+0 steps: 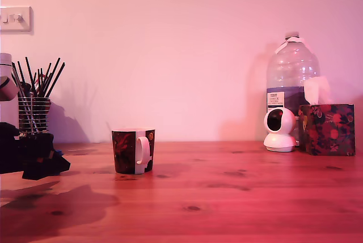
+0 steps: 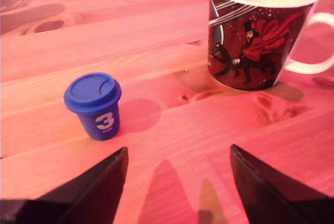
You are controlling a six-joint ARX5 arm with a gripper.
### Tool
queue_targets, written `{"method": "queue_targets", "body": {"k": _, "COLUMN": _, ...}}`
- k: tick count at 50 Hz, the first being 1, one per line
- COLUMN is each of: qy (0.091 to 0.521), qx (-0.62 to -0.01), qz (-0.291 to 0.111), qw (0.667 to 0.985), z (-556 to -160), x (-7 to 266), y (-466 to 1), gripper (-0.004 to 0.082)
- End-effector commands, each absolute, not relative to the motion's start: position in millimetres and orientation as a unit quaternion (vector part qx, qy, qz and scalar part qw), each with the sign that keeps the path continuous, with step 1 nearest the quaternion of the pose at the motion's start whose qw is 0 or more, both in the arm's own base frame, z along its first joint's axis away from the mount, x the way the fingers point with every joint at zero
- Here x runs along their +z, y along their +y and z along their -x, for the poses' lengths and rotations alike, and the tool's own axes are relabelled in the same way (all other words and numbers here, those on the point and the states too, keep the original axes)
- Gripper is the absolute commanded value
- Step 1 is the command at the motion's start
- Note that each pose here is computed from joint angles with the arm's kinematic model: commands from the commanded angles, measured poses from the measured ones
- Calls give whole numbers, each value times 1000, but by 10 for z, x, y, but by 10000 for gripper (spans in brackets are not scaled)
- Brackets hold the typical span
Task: Pick up the coffee capsules from the table one by one and drop them inside the nearest coffee cup
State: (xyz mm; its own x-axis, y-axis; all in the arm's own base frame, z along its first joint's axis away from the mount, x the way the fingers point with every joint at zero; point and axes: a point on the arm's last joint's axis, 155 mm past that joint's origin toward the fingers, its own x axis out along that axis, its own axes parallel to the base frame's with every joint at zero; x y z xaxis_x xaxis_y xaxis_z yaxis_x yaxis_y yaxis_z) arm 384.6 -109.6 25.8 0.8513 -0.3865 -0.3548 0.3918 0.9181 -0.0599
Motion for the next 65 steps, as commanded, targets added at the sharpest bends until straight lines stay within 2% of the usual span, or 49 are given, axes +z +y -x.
{"method": "queue_targets", "body": {"k": 1, "qy": 186, "qx": -197, "qz": -5, "qw": 963, "z": -3860, "x": 250, "y": -1068, "gripper": 534}}
{"method": "queue_targets", "body": {"k": 18, "qy": 187, "qx": -196, "qz": -5, "qw": 963, "z": -3860, "x": 247, "y": -1064, "gripper": 534}}
{"method": "queue_targets", "body": {"k": 42, "qy": 187, "qx": -117, "qz": -10, "qw": 975, "z": -3970, "x": 239, "y": -650, "gripper": 534}}
{"method": "queue_targets", "body": {"k": 65, "qy": 188, "qx": -102, "qz": -3, "qw": 977, "z": -3983, "x": 236, "y": -567, "gripper": 534}}
